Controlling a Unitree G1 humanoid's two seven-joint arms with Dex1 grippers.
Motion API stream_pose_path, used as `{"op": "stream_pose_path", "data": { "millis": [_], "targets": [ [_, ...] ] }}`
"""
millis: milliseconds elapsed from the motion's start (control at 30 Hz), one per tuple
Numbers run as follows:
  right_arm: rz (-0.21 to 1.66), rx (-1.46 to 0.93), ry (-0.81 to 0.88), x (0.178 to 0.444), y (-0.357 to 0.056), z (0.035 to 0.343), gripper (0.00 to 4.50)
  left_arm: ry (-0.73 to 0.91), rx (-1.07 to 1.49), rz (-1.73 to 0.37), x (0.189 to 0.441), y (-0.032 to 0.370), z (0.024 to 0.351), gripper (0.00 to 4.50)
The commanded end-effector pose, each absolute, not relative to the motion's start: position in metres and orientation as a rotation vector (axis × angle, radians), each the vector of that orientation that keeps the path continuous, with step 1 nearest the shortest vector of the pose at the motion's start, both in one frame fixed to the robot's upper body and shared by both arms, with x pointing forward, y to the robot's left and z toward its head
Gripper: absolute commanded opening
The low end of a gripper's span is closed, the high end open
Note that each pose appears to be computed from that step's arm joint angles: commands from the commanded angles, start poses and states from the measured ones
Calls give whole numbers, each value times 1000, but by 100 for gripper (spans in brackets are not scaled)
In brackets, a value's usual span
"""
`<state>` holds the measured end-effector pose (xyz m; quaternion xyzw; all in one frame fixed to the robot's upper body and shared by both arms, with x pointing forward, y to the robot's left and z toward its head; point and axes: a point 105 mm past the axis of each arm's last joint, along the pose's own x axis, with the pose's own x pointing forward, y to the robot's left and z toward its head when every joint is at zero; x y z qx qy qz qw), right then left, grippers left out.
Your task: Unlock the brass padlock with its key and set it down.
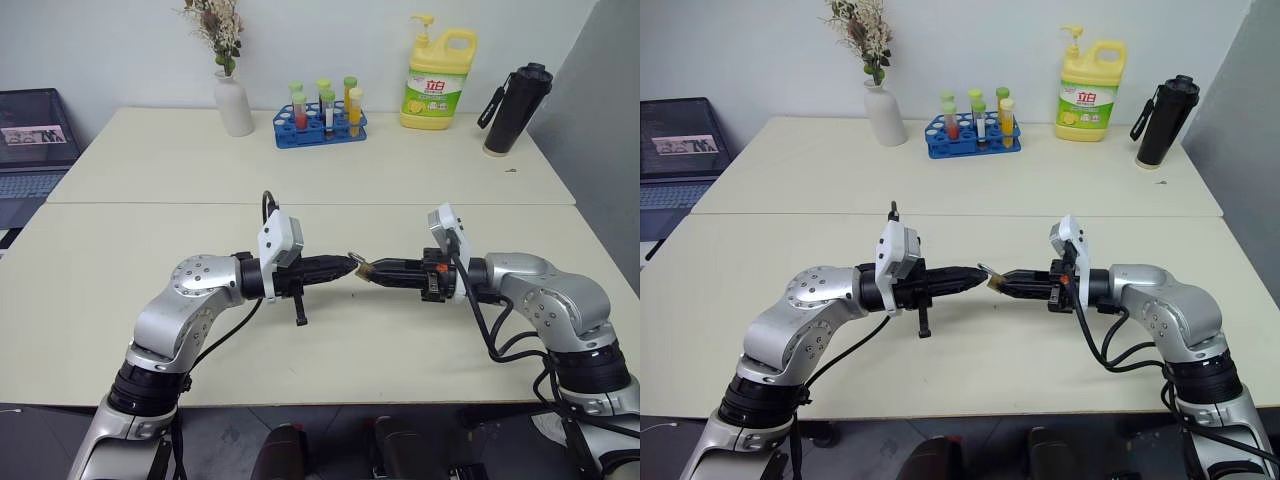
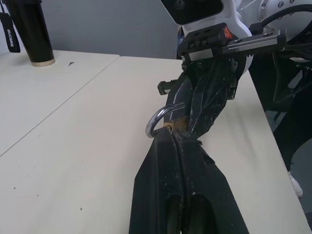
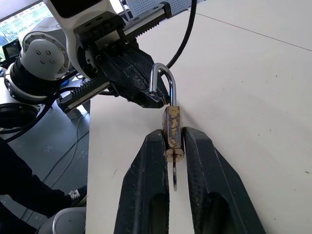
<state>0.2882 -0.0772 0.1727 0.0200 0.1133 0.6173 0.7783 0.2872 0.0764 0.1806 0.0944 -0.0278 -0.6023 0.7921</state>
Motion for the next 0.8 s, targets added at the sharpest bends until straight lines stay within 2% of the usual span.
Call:
{"op": "stream_pose_path", "data": {
  "millis": [33,333,467,800],
  "targets": [
    [1389,28,203,280,-71,181,14,-105,242,-1290,285,80,193,0],
    [1381,28,202,282,-71,181,14,-85,176,-1346,267,76,201,0],
    [1385,22,204,281,-71,181,14,-110,131,-1320,271,73,210,0],
    [1390,23,204,280,-71,181,14,-102,185,-1303,277,72,200,0]
  ]
}}
